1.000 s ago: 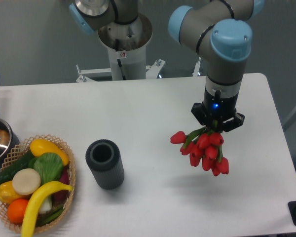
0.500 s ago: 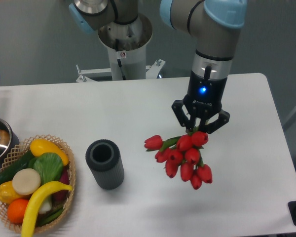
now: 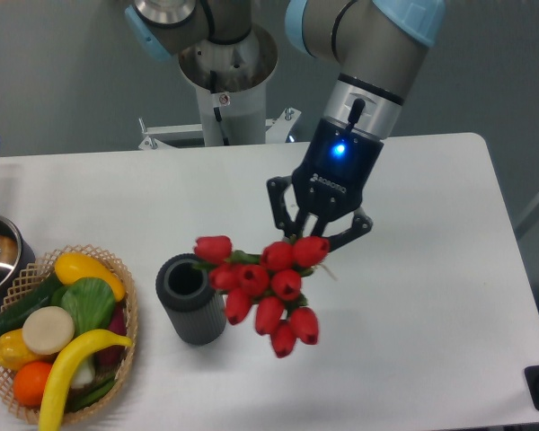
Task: Insert the flowers into the vase
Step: 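Carry the tulips over to the dark grey vase, then lower the tulip stems down into the vase opening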
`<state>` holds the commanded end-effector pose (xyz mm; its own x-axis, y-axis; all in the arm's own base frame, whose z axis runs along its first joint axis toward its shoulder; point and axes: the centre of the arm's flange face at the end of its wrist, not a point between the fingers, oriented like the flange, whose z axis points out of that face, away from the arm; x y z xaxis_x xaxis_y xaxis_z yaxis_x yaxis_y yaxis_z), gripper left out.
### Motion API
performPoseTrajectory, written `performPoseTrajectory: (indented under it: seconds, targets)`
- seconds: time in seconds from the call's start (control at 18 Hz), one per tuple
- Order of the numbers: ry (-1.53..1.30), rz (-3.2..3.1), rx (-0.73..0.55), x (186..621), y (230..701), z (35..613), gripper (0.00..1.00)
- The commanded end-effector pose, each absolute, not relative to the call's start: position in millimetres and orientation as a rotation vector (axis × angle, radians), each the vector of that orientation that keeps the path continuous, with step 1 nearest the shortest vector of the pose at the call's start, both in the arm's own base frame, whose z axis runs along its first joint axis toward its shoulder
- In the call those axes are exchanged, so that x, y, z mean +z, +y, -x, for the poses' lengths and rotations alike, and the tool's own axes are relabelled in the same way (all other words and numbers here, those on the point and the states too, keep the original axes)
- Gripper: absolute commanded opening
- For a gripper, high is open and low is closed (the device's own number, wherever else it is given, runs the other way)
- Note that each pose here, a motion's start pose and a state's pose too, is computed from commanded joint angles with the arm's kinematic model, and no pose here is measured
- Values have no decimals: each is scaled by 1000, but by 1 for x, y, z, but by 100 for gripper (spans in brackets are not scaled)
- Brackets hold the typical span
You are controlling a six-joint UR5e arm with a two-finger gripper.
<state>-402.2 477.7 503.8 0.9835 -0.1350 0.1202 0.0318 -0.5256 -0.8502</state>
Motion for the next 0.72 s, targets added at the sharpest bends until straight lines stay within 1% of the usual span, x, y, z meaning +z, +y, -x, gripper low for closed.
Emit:
performPoseTrajectory:
  seconds: [0.17,0.28,0.44,0.56,0.72]
  targets:
    - [103,2001,-292,508,477,397,3]
    - [125,1951,-303,510,474,392,3]
    - [136,1868,-369,509,468,389,5]
    - [141,1835,-381,514,463,388,5]
    - [151,1789,-412,518,457,380,8]
